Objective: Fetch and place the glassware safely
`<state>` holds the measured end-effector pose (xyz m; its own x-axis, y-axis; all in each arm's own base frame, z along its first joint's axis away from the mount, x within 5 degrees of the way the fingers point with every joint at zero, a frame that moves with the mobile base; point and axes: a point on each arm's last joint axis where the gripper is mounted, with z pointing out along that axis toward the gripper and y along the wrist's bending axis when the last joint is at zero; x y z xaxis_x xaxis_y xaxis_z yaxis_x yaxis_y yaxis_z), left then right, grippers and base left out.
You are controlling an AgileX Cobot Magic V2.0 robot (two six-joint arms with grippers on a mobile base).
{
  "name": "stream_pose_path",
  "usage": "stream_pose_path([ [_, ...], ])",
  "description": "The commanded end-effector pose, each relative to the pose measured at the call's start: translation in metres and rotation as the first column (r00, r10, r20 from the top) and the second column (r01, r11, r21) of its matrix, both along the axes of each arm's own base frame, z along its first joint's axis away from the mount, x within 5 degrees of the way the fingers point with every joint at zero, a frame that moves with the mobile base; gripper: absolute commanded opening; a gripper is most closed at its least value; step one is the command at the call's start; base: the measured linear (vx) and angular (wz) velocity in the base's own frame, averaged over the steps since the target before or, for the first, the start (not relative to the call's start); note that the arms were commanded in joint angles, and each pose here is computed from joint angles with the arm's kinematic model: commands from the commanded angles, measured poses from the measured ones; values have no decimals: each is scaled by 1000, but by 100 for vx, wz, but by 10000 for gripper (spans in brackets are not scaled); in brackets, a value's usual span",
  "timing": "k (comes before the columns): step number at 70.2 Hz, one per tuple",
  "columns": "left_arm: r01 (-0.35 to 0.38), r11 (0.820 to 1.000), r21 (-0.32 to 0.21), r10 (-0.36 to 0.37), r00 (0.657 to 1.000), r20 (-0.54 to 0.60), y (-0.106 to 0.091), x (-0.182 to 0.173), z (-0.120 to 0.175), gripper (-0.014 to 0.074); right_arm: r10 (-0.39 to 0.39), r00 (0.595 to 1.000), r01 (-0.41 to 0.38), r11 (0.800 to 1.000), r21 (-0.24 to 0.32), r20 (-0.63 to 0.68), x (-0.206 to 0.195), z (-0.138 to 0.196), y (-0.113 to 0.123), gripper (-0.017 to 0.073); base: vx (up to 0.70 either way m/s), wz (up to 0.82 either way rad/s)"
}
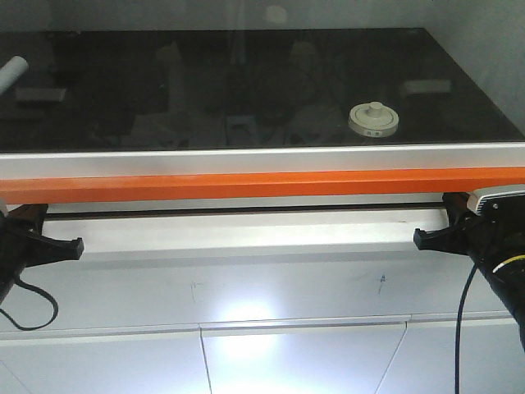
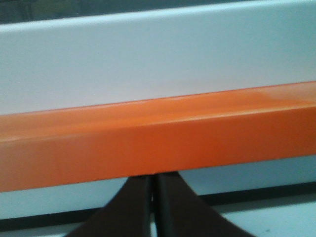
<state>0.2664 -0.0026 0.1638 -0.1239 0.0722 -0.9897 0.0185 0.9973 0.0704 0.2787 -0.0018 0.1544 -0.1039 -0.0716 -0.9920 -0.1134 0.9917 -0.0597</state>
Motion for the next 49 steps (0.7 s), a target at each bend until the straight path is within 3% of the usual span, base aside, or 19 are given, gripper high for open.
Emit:
stream_pose_path([
  [1, 6, 1000, -4, -5, 985, 173, -2, 5, 25, -7, 9, 975, -10, 1000, 2, 221, 4, 29, 0, -1, 0, 0],
  [49, 6, 1000, -5, -5, 965, 263, -2, 3, 56, -7, 17, 959, -21, 1000, 9, 284, 13, 45, 0, -1, 0, 0],
])
